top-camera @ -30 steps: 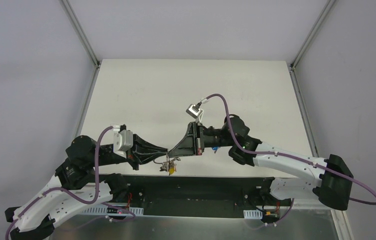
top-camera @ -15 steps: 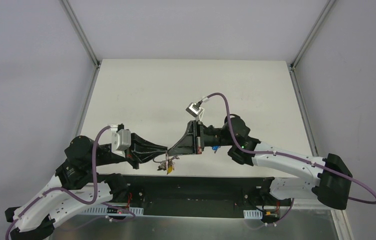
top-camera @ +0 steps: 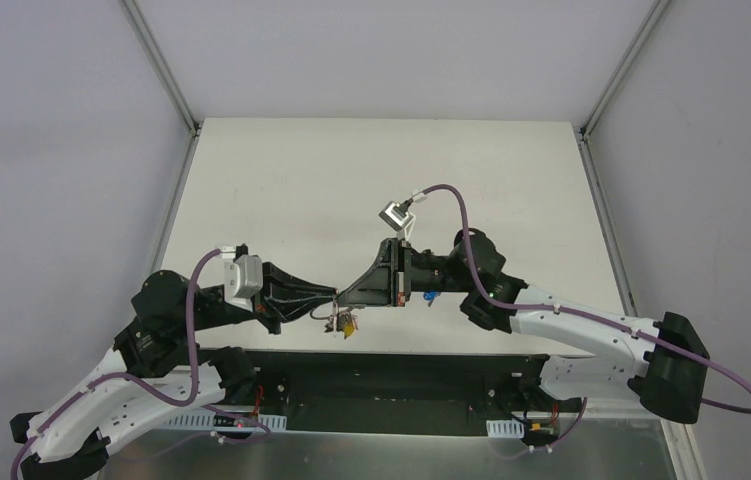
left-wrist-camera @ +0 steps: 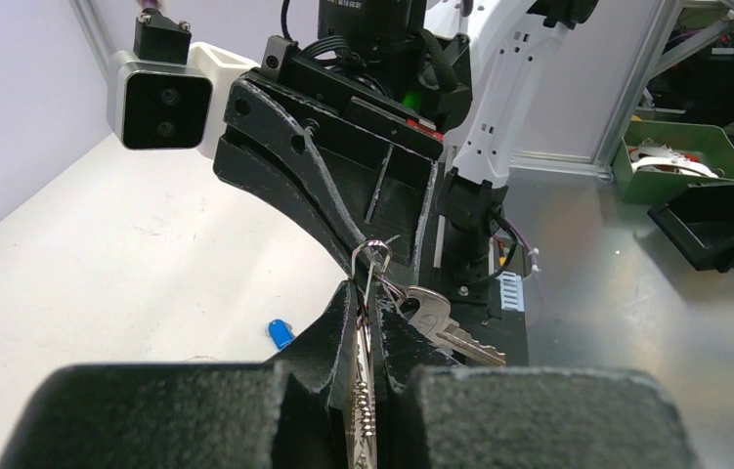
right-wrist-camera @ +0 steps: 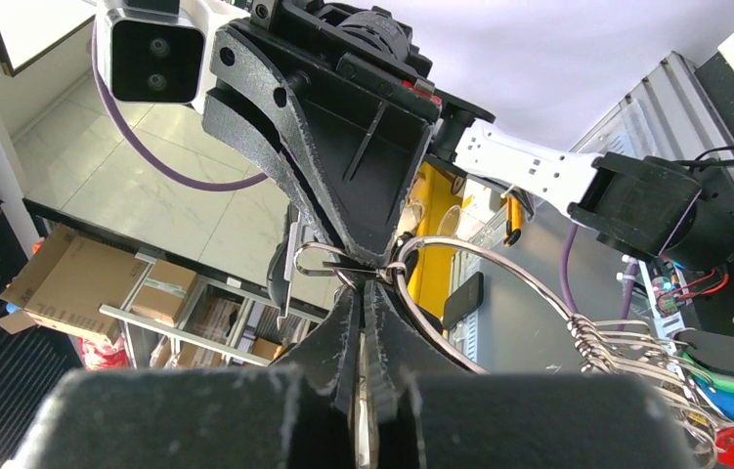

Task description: Put the keys on the keyring

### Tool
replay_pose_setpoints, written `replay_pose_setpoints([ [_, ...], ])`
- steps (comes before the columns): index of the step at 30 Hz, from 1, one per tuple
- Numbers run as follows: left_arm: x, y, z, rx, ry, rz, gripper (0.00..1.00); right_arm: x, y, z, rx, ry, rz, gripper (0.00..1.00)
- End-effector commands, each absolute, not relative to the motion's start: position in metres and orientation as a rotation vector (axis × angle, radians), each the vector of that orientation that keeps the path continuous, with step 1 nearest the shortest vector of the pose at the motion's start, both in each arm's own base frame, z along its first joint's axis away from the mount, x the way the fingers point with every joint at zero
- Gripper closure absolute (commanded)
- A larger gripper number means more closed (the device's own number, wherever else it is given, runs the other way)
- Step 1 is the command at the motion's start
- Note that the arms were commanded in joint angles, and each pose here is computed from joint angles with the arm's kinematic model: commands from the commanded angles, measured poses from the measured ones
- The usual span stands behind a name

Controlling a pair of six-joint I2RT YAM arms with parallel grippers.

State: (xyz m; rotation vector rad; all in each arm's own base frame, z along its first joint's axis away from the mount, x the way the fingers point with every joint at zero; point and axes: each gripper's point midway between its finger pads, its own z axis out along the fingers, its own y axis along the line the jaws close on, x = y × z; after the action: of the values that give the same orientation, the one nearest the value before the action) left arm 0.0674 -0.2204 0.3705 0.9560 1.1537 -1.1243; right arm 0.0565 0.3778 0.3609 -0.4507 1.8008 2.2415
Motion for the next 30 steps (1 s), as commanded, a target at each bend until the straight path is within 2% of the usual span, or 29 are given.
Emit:
replay_pose_setpoints([
  [1, 0.067, -0.229, 0.362, 0.996, 1.161, -1.140, 1.00, 0.069, 0.366, 0.426, -0.406, 1.523, 2.235, 1.00],
  [30, 0.082, -0.234, 0.347, 0.960, 1.277, -1.108, 1.00, 0.050, 0.366, 0.491, -0.558, 1.363, 2.168, 1.00],
])
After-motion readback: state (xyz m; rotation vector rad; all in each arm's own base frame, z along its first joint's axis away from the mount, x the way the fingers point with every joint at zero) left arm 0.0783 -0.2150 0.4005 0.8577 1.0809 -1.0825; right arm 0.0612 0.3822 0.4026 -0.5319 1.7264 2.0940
